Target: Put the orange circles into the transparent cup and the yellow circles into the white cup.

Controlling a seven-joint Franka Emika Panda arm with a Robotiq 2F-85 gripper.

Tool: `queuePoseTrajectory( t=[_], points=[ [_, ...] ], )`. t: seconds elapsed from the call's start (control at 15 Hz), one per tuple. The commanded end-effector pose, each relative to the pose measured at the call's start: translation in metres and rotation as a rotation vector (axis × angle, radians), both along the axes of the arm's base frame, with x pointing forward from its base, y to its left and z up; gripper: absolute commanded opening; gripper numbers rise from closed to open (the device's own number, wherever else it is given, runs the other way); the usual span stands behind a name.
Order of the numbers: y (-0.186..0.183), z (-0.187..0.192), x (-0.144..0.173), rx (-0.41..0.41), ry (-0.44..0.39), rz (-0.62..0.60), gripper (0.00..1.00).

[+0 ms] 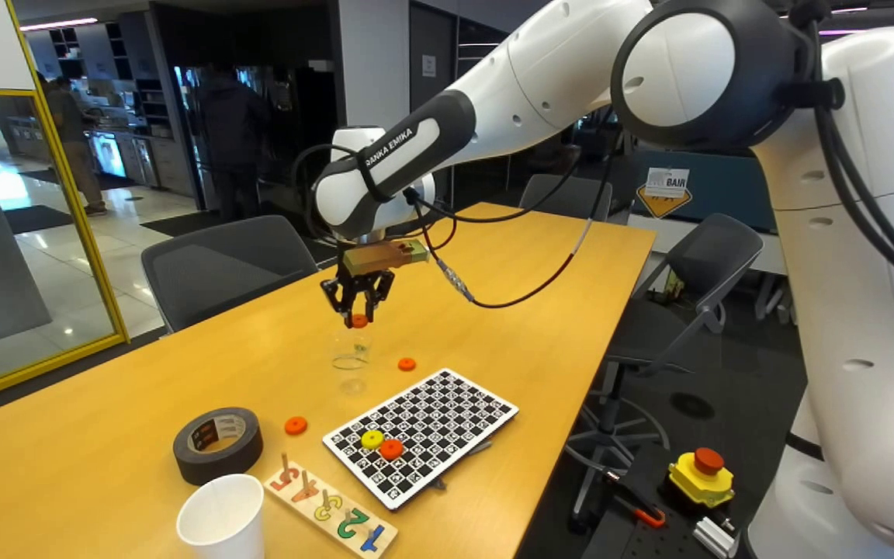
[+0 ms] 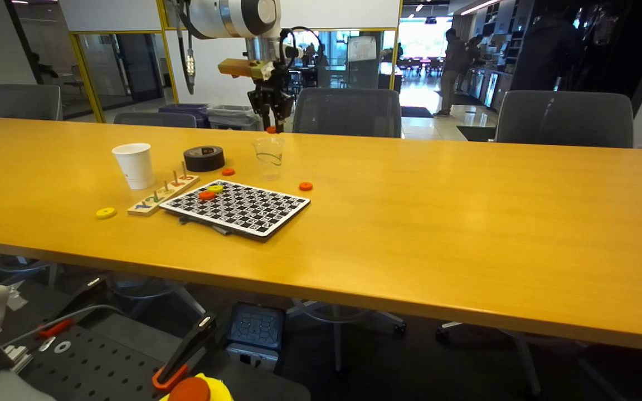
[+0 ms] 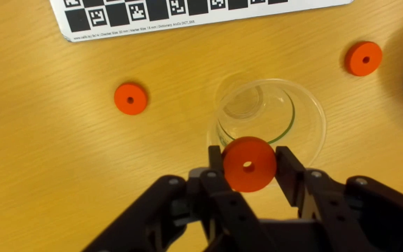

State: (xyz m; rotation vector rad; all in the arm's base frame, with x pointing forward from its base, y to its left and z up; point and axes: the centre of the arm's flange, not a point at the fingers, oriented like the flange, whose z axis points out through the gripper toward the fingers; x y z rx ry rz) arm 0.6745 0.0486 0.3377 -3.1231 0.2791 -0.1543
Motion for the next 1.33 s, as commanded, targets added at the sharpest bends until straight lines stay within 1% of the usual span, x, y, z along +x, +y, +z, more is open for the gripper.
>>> queuePoseTrajectory(
  t=[0.0, 0.8, 0.87, 0.93, 1.0, 1.07, 1.13, 1.27],
  points=[
    [0.005, 0.006, 0.013, 0.011, 0.013, 0.063, 0.19],
    [0.017, -0.008, 0.018, 0.029, 0.059, 0.172, 0.19],
    [0.018, -0.008, 0.019, 0.030, 0.061, 0.174, 0.34],
    [0.018, -0.009, 0.019, 0.037, 0.065, 0.174, 0.67],
    [0.017, -0.008, 0.019, 0.036, 0.069, 0.175, 0.68],
    [0.015, -0.006, 0.018, 0.029, 0.073, 0.172, 0.73],
    [0.014, -0.005, 0.018, 0.026, 0.074, 0.169, 0.83],
    [0.007, 0.001, 0.015, 0.007, 0.070, 0.155, 0.96]
  ],
)
